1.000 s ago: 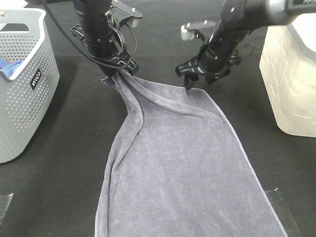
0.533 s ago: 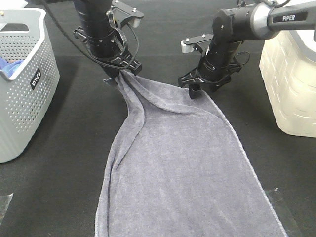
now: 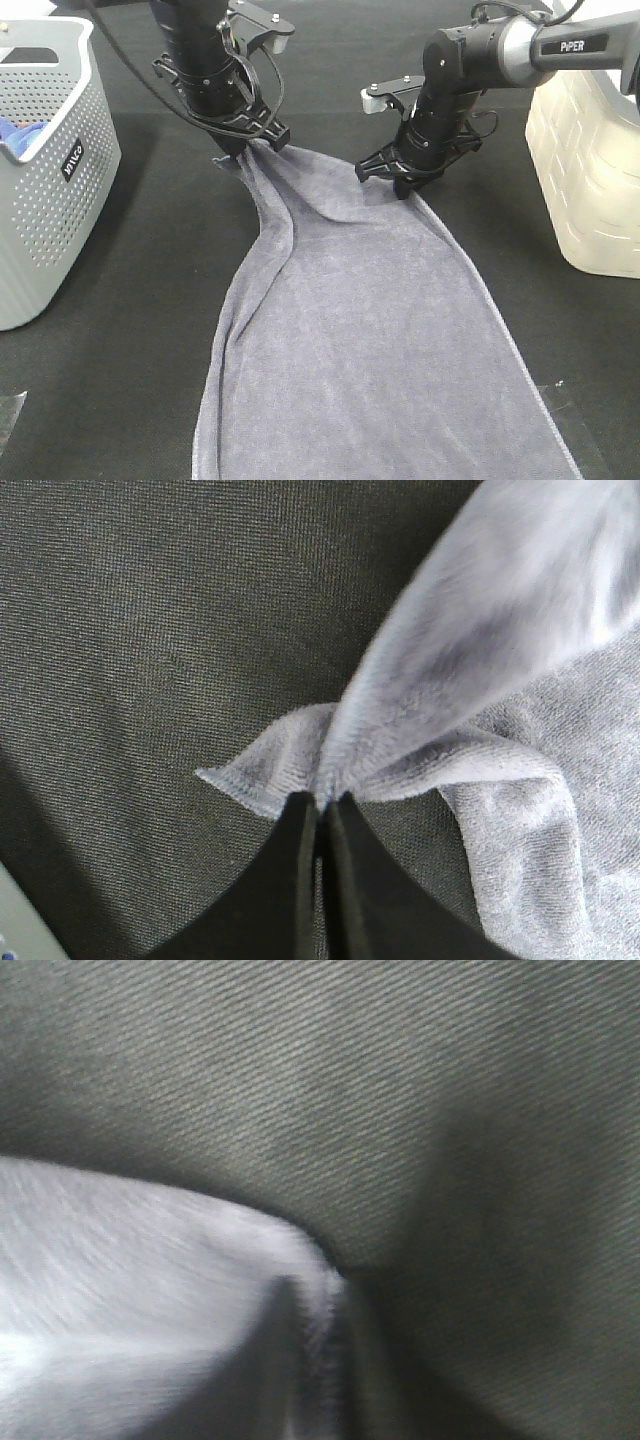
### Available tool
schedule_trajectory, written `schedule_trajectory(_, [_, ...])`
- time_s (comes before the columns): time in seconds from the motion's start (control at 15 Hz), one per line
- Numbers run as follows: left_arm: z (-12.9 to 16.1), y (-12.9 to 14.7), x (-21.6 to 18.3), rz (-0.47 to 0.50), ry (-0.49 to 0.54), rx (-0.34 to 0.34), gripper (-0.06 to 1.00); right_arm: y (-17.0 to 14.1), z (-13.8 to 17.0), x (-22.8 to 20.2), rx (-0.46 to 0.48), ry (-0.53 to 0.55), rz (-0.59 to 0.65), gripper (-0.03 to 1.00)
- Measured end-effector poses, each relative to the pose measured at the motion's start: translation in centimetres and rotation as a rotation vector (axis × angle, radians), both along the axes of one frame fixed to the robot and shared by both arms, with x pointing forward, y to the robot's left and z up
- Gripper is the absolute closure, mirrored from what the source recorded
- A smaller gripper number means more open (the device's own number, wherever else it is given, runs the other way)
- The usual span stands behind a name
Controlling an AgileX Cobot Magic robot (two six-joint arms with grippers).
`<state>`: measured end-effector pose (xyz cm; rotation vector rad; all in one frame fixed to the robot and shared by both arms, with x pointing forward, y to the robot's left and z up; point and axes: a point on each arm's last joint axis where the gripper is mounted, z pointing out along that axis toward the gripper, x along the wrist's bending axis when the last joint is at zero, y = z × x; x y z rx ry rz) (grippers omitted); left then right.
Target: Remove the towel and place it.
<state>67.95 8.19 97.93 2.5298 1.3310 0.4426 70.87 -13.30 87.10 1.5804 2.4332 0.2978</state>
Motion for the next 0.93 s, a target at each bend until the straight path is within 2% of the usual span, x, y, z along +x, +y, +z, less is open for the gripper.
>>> schedule_trajectory(0.2, [0.0,0.0,0.0,-0.001,-0.003,0.006,0.94,-0.2,1.3,0.8,-0.055,-0.006,0.014,0.97])
schedule_trajectory(0.33, [0.1,0.4,0.2,-0.014,-0.029,0.053,0.94,-0.5,3.7,1.4,-0.088,-0.059,0.007,0.97])
schedule_trajectory(0.47, [0.3,0.9,0.8,-0.038,-0.093,0.125,0.94,-0.9,6.6,1.9,-0.119,-0.139,-0.031,0.97])
schedule_trajectory(0.6, [0.9,1.0,1.6,-0.058,-0.204,0.162,0.94,-1.0,8.3,2.4,-0.122,-0.208,-0.063,0.97])
schedule_trajectory(0.67, [1.2,1.0,2.2,-0.055,-0.273,0.146,0.94,-1.0,8.7,2.7,-0.126,-0.244,-0.062,0.97])
schedule_trajectory(0.87, [1.8,2.9,4.8,0.008,-0.445,0.01,0.94,-1.1,9.3,3.5,-0.131,-0.341,-0.076,0.97])
schedule_trajectory(0.93, [1.3,3.6,5.7,0.01,-0.487,-0.018,0.94,-1.0,9.7,4.0,-0.122,-0.413,-0.077,0.97])
